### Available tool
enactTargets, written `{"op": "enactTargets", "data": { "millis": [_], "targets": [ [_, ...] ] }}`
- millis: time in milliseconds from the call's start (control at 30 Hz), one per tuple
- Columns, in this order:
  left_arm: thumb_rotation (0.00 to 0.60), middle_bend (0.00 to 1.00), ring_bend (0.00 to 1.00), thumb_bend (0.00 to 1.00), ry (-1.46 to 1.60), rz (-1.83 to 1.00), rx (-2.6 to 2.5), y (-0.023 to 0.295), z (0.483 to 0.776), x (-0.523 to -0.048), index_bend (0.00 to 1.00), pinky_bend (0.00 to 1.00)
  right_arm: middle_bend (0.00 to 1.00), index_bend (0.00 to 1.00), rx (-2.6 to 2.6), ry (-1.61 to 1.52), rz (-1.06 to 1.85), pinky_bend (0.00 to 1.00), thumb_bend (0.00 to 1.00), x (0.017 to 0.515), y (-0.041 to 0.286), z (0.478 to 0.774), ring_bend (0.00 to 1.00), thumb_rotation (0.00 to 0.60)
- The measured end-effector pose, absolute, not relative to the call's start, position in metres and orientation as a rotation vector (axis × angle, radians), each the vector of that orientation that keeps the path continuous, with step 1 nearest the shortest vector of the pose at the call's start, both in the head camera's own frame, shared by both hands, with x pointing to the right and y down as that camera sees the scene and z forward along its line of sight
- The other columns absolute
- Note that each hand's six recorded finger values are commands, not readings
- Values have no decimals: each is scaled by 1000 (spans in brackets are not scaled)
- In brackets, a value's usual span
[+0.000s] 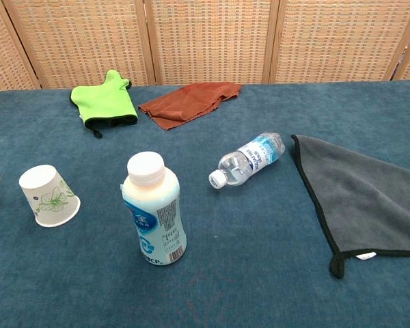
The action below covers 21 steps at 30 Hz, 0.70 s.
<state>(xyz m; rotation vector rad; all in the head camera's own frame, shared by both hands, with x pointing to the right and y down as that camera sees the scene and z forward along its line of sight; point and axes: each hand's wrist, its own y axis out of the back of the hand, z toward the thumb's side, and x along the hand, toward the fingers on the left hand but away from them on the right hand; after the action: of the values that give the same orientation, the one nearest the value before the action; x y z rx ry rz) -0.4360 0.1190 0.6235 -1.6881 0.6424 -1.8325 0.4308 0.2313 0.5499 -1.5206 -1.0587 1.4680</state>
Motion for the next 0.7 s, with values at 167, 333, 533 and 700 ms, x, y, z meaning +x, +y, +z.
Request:
{"op": "enactTargets", "data": {
  "millis": [167, 333, 533, 700],
  "targets": [
    [600, 0, 0, 240, 621, -1839, -1705, 124, 633, -433, 130, 0, 0, 0, -1518, -1067, 1464, 0, 117, 432, 231, 548, 0, 600],
    [600, 0, 0, 240, 635, -1827, -1699, 123, 630, -432, 50, 0, 0, 0, -1518, -1067, 1463, 0, 117, 432, 231, 548, 0, 600],
    [600, 0, 0, 240, 730, -1775, -1721, 122, 618, -428, 49, 0, 0, 0, -1520, -1065, 1460, 0, 117, 431, 231, 549, 0, 600],
    [600, 0, 0, 240, 833, -1662, -1717, 128, 601, -423, 39, 0, 0, 0, -1527, -1061, 1456, 0, 117, 429, 229, 551, 0, 600]
  ]
}}
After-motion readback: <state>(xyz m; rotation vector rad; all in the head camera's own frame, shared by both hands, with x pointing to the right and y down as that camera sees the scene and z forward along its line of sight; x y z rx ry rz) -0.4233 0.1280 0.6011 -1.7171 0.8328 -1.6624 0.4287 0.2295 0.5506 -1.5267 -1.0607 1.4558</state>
